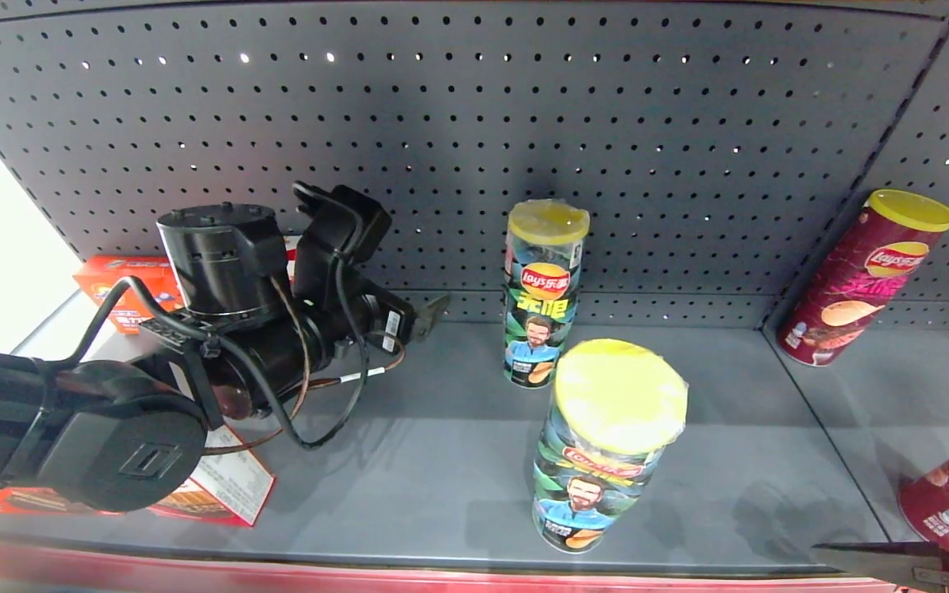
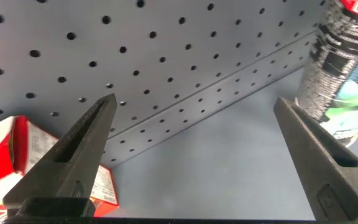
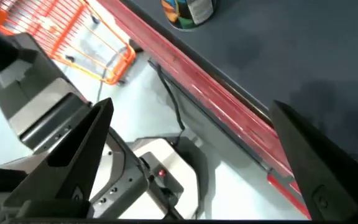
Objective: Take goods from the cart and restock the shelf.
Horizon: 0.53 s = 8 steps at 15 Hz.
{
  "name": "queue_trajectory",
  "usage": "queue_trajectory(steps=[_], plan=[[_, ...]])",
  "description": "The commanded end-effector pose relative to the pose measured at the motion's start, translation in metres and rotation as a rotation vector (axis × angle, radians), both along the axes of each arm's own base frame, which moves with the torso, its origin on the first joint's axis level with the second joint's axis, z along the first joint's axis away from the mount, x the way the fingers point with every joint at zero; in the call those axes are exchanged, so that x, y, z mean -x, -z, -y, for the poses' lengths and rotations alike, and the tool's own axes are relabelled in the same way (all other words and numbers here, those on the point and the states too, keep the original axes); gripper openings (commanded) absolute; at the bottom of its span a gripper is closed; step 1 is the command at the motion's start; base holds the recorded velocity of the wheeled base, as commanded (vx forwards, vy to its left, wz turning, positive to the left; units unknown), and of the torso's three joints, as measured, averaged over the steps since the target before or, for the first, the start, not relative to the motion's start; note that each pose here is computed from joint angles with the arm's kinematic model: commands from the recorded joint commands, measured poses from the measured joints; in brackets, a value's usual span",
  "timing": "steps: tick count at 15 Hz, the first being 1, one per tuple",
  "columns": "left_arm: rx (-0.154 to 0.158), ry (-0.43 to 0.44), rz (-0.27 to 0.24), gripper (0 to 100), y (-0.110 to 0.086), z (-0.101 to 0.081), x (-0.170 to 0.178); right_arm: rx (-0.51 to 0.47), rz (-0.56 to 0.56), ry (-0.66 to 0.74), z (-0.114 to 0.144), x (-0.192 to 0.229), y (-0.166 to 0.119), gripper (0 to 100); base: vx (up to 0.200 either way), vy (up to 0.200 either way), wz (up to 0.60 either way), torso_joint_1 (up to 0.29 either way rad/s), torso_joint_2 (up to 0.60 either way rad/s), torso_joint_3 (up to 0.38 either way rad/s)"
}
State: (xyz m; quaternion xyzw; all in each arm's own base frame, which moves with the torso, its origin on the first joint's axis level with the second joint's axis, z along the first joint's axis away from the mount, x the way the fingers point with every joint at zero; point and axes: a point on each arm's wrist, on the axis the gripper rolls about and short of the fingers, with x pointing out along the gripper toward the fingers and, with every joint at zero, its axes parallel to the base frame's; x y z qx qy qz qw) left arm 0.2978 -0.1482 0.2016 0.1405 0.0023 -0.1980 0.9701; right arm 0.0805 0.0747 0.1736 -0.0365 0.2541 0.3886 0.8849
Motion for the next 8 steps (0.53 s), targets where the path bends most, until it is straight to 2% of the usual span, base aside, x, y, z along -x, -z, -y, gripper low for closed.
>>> queue_trajectory(steps=[1, 8], plan=[[0.003, -0.011, 0.007, 100, -0.003, -0.002, 0.001, 0.044, -0.035, 0.015, -0.011, -0.012, 0.002, 100, 0.0, 0.0, 0.0, 0.0, 0.0, 0.0], [0.004, -0.022, 0.01, 100, -0.003, -0.002, 0.001, 0.121, -0.029, 0.136, -0.051, -0.066, -0.015, 100, 0.0, 0.0, 0.0, 0.0, 0.0, 0.0]])
